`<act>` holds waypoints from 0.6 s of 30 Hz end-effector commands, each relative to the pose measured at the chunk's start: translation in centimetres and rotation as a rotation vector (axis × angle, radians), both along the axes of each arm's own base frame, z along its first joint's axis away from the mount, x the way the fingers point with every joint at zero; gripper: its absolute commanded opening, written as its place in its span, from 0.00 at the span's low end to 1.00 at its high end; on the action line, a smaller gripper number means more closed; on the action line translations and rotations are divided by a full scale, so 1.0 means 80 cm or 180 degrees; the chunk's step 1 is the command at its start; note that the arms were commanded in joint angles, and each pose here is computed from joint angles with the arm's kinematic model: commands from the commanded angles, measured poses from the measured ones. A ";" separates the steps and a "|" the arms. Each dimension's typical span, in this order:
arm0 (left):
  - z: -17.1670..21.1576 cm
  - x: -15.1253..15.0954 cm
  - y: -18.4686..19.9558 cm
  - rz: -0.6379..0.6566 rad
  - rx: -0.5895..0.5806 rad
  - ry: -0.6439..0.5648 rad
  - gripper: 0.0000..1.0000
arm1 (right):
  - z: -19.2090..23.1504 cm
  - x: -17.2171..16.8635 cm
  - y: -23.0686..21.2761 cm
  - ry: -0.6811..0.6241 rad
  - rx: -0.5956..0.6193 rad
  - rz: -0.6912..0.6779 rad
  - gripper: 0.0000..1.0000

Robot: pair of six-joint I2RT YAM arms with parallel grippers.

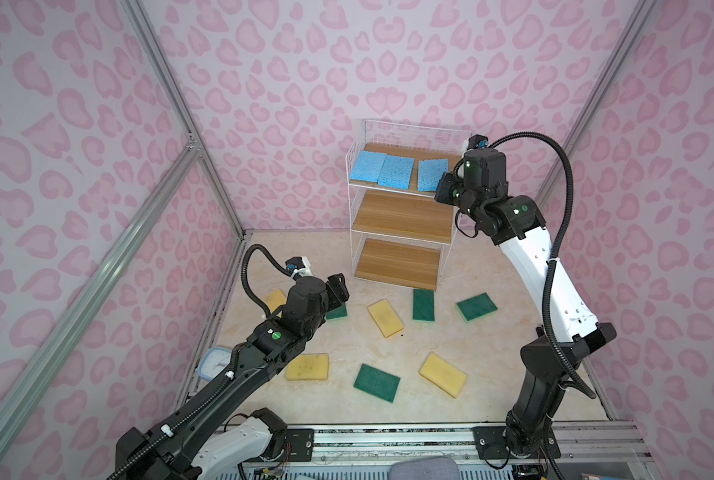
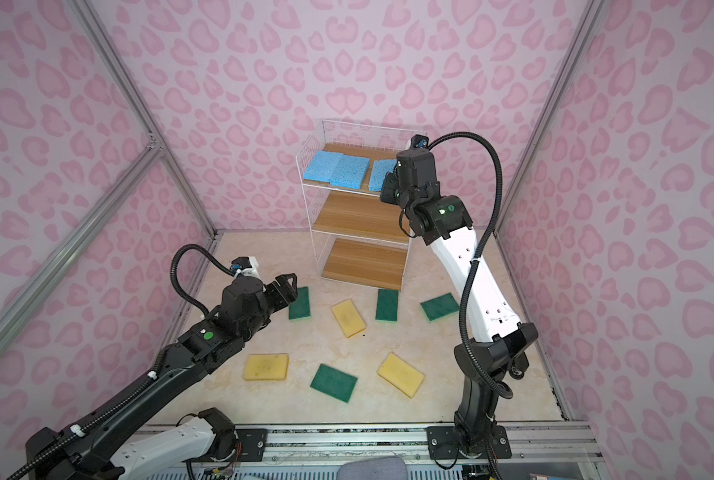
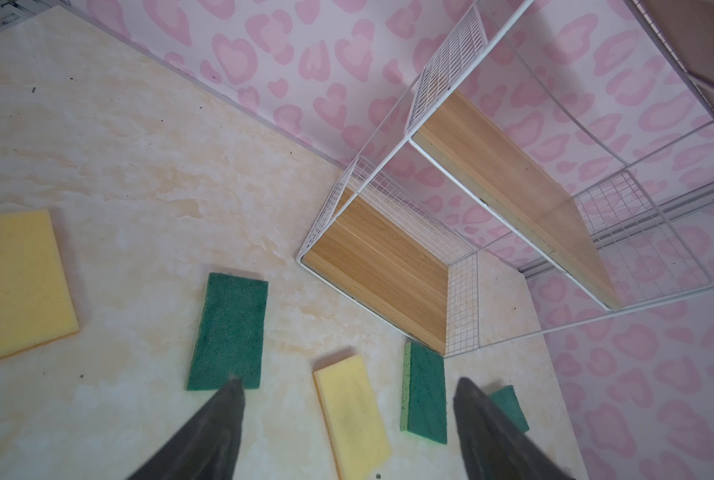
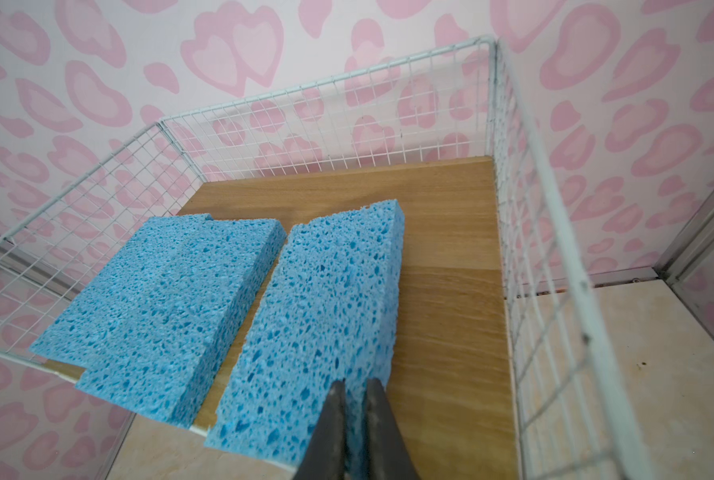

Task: Place and organize the cleaning sponges onto the shelf
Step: 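Push the three blue sponges together into a row with the right gripper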

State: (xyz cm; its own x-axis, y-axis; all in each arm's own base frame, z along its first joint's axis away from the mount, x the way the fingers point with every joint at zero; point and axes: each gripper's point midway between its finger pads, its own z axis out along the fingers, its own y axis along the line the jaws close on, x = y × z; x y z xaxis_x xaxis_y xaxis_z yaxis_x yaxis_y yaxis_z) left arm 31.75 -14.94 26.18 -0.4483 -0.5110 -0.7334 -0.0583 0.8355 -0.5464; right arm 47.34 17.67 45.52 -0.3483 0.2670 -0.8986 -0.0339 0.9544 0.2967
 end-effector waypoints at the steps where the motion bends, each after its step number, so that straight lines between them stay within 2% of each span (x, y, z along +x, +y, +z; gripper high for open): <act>1: 0.007 0.002 0.002 0.0042 0.0007 -0.0030 0.80 | -0.005 -0.001 0.008 0.0031 -0.0038 0.0126 0.12; 13: 0.008 0.001 0.006 0.0061 0.0032 -0.0040 0.81 | -0.026 0.013 0.029 0.0125 0.0063 0.0252 0.12; 14: 0.008 0.001 0.005 0.0060 0.0029 -0.0036 0.81 | -0.026 0.014 0.028 0.0129 0.0059 0.0250 0.13; 18: 0.005 0.001 0.005 0.0054 0.0039 -0.0019 0.82 | -0.024 0.010 0.027 0.0115 0.0064 0.0247 0.28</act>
